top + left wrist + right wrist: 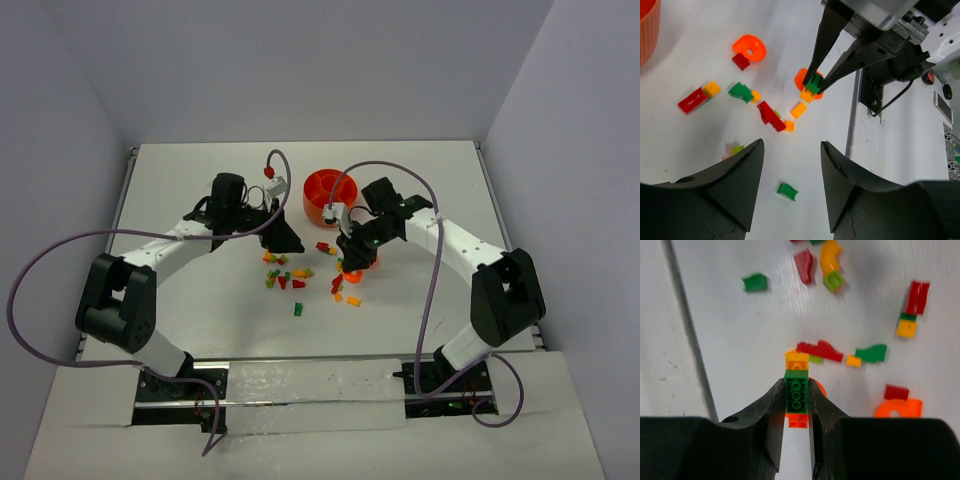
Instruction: Sort the legos into containers by color
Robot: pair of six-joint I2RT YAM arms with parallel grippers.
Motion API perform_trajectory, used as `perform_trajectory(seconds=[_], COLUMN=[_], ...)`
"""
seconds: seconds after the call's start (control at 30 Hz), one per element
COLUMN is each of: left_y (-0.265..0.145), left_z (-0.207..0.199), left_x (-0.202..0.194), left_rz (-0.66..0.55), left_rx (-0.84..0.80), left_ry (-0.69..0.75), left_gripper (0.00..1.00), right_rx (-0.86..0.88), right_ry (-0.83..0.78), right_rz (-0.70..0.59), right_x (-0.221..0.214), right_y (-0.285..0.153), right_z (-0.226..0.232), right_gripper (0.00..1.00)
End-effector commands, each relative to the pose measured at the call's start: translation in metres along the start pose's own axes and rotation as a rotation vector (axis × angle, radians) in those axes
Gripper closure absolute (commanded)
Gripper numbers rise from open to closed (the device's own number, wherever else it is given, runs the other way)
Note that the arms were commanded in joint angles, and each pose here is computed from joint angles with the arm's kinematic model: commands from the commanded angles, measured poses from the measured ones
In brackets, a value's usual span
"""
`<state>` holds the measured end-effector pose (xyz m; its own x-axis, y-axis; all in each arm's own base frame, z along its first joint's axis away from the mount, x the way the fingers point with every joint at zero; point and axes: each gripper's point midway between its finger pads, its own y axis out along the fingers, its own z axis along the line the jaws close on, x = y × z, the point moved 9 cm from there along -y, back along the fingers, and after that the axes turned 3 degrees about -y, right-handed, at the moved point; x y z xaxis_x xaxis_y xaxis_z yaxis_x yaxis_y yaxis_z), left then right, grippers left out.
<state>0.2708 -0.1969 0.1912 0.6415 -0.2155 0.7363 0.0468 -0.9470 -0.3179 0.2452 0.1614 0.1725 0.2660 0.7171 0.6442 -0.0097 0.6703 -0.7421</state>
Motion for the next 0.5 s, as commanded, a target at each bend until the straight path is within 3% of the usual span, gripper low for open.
perform_trajectory(seconds=[0.0, 0.47], left_y=[0.004, 0.037], left_z=[-0.02, -0.037], left_x=[0.017, 0.006], left_rz=[-0.058, 0.0], left_rx=[-0.137, -0.206], left_ry=[0.117, 0.136], left_gripper=[0.42, 0.41], right_rx=[0.146, 0.279], right_ry=[0.068, 0.16], right_rz=[-0.138, -0.215], right_x=[0.029, 0.041], right_y=[-0.012, -0.007], right_z=[0.019, 0.023], right_gripper=[1.0, 1.0])
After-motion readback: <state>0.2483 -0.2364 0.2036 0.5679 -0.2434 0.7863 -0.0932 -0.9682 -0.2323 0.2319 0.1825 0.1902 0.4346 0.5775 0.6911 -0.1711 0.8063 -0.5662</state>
